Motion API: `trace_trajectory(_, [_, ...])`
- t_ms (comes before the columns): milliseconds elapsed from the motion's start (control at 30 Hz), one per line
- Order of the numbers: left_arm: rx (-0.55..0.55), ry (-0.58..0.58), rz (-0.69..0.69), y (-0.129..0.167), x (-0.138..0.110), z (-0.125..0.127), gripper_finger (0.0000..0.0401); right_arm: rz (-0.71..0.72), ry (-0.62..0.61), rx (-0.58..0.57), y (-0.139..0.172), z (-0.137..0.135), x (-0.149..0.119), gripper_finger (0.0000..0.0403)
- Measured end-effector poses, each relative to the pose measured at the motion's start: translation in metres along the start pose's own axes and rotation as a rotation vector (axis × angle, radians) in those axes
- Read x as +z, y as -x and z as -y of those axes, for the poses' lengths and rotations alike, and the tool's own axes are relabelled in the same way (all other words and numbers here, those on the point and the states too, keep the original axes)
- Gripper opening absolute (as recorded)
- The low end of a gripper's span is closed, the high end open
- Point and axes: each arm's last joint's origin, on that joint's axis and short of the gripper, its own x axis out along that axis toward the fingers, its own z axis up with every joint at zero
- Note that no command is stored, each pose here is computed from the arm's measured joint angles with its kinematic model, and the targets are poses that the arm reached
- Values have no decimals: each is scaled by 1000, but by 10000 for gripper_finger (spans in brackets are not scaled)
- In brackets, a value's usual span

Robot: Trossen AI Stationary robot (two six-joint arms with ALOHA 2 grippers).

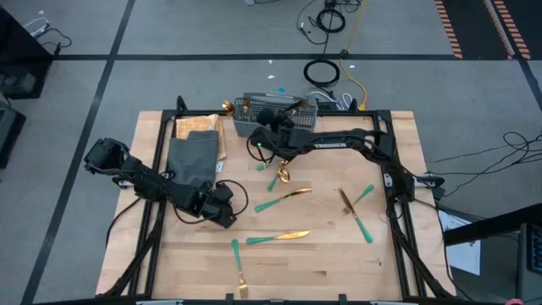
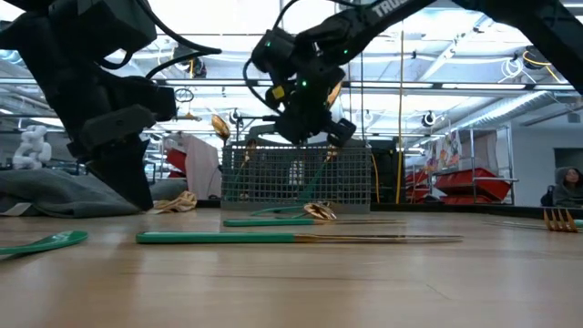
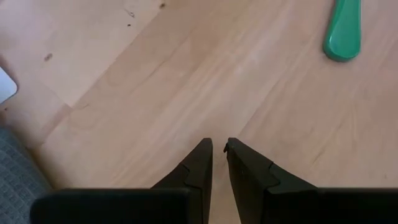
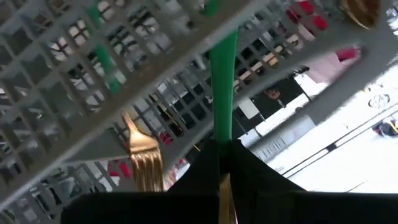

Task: Sort silverware
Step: Put the green table knife into the silverware basket

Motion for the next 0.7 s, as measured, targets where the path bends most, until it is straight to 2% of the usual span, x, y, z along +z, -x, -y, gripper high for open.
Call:
trace_trajectory(233, [3, 0, 3, 0, 0, 0, 58, -11, 15, 2, -3, -1, 1, 14])
trace_trajectory(433, [3, 1, 4, 0, 0, 0, 58, 0, 18, 5, -2, -1, 2, 83])
trace_trajectory(567, [3, 1, 4, 0, 0, 0, 58, -17, -12, 0, -2, 0, 1, 132])
trace_trajectory(700, [3, 2, 4, 0, 0, 0, 58, -46, -88, -22, -1, 4, 0, 159])
